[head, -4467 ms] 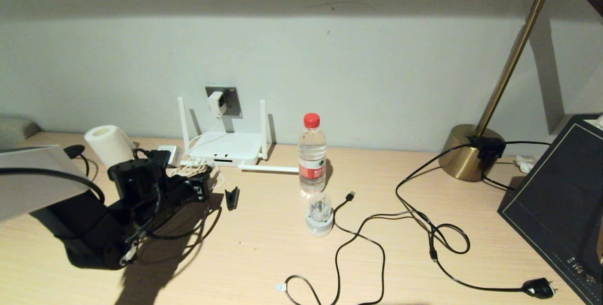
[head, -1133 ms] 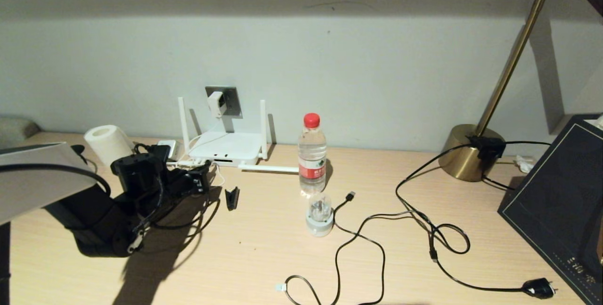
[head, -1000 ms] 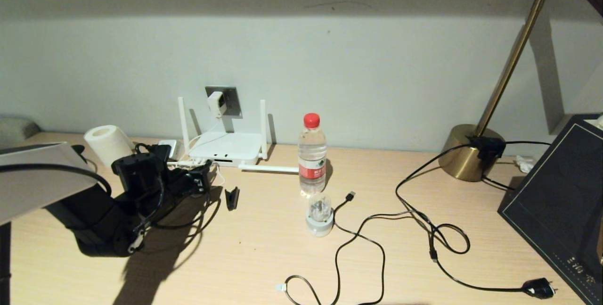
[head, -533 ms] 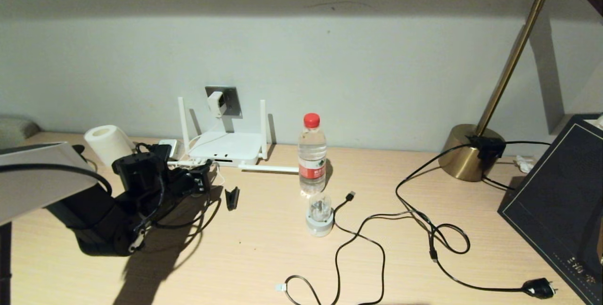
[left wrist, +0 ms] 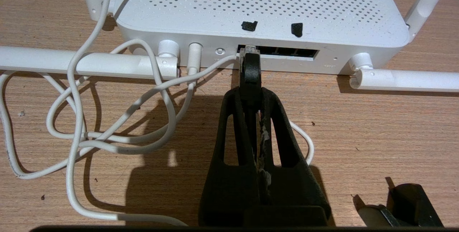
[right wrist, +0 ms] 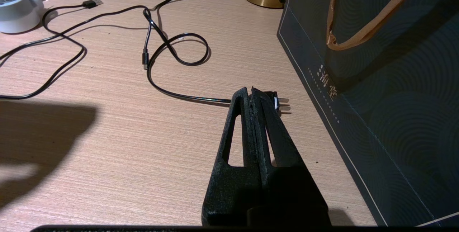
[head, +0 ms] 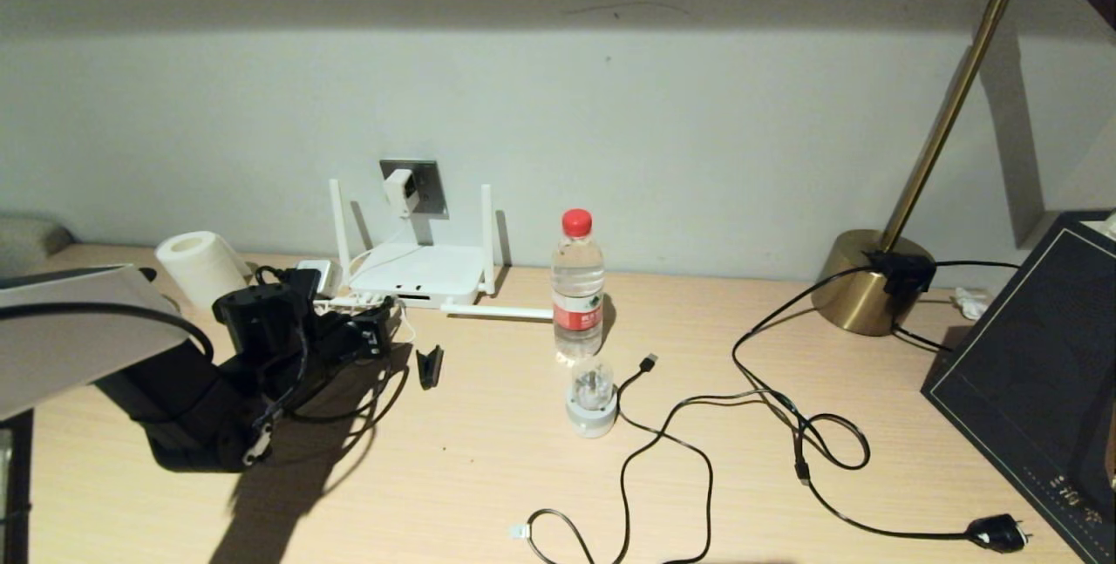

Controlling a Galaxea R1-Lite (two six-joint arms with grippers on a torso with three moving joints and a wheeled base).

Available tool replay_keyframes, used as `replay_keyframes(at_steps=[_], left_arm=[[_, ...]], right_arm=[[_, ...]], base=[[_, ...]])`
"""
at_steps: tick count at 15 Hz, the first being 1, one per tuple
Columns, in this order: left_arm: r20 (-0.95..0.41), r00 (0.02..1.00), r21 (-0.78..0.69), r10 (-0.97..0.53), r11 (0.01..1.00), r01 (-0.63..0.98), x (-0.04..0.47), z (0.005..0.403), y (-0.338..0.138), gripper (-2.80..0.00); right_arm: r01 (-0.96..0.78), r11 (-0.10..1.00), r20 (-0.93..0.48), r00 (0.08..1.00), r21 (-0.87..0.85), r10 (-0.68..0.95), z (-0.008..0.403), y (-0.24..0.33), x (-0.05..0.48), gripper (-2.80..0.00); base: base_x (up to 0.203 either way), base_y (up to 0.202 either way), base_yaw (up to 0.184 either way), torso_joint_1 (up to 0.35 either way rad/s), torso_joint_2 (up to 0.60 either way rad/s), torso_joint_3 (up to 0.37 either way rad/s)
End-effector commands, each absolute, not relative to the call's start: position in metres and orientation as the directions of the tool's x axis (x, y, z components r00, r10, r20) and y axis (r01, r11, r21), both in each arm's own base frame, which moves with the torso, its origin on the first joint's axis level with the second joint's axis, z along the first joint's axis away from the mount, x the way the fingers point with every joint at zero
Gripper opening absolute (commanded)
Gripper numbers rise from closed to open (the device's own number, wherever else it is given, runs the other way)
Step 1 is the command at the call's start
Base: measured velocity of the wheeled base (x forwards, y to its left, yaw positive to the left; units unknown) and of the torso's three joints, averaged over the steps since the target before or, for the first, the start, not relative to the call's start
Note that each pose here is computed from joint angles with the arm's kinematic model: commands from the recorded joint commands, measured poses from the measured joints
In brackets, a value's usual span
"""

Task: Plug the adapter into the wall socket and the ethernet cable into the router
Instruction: Align cable and router interface

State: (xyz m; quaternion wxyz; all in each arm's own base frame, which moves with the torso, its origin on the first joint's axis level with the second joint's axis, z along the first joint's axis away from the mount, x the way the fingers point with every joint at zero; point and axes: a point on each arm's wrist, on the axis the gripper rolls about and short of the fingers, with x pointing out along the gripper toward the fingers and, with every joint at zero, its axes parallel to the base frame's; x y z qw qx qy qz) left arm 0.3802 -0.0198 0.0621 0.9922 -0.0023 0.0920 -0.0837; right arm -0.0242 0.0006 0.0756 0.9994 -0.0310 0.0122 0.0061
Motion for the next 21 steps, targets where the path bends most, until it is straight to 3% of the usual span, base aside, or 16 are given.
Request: replay_keyframes(at_steps=[1, 21], left_arm=[[-0.179, 0.970, -0.019, -0.167, 0.986, 0.166, 0.3815, 0.0608, -0.0198, -2.80], [-0.173, 0.971, -0.020, -0.167, 0.986, 0.166, 0.3867, 0.0589, -0.0206, -2.80]], right_arm=[[-0.014, 0.998, -0.026, 1.000, -0.062, 0.012, 0.0756, 0.0006, -0.0241, -2.80], [-0.014, 0.998, -0.026, 1.000, -0.063, 0.012, 0.0757, 0.0006, -0.0241, -2.80]], base=[[0.000, 0.000, 0.000, 0.000, 0.00, 0.000], [0.000, 0.000, 0.000, 0.000, 0.00, 0.000]])
